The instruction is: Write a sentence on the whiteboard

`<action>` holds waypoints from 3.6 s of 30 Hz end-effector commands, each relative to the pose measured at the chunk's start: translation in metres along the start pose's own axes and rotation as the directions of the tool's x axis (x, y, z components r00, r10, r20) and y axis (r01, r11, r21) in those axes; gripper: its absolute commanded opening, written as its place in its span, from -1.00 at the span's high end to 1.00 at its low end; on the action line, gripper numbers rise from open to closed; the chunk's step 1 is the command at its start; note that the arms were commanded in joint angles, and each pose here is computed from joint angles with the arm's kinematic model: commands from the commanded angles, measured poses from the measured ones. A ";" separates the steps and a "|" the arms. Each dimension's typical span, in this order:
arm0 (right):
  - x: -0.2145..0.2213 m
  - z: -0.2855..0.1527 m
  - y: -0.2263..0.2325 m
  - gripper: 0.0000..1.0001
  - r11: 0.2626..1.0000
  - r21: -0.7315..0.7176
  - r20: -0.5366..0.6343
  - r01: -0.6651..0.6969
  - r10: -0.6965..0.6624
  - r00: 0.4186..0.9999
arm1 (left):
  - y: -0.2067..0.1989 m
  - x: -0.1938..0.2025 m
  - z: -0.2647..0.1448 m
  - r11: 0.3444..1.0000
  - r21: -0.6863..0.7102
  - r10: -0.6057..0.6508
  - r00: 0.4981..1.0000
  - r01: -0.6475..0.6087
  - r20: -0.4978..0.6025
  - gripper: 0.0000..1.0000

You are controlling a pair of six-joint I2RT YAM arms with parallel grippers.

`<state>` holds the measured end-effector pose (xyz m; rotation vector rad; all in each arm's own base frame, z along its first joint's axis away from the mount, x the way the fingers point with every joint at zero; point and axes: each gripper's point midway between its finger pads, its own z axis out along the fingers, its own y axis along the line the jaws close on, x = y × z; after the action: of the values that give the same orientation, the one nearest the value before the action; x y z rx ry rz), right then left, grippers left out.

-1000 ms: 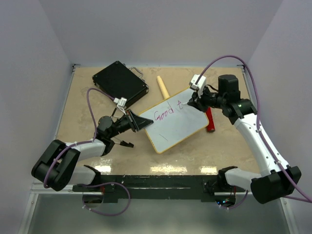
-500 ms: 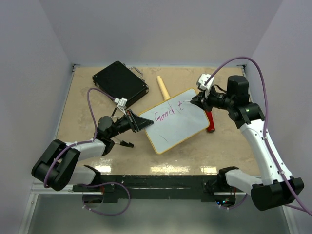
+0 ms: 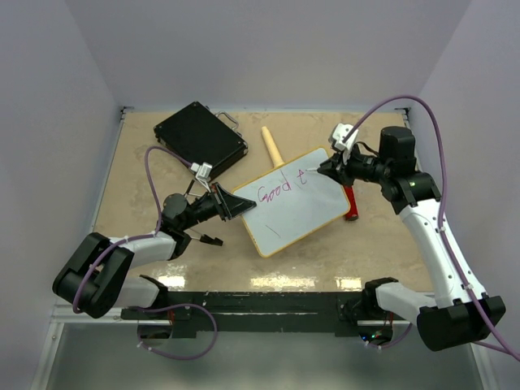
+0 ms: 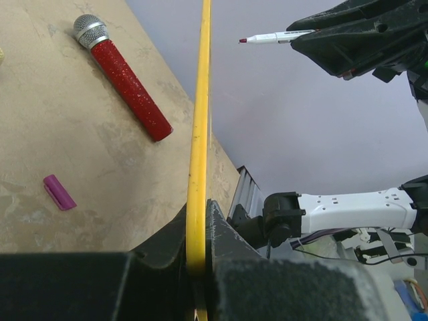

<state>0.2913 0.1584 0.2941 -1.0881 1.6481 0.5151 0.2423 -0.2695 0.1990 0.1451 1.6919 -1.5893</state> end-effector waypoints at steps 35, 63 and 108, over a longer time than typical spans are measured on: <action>0.005 0.020 -0.026 1.00 0.998 0.046 -0.003 -0.034 0.034 0.999 | -0.039 -0.027 -0.001 0.984 0.146 0.094 0.991 -0.107 0.090 1.00; 0.042 0.013 0.005 1.00 0.998 -0.053 -0.114 -0.042 0.036 0.993 | -0.037 -0.031 -0.001 0.985 0.136 0.090 0.990 -0.105 0.109 1.00; 0.044 0.011 -0.002 1.00 0.999 -0.036 -0.155 -0.040 0.034 0.987 | -0.034 -0.028 -0.001 0.986 0.139 0.083 0.992 -0.096 0.094 1.00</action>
<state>0.3079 0.1530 0.2557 -1.1137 1.7902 0.5082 0.2466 -0.2656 0.1959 0.1192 1.6997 -1.5922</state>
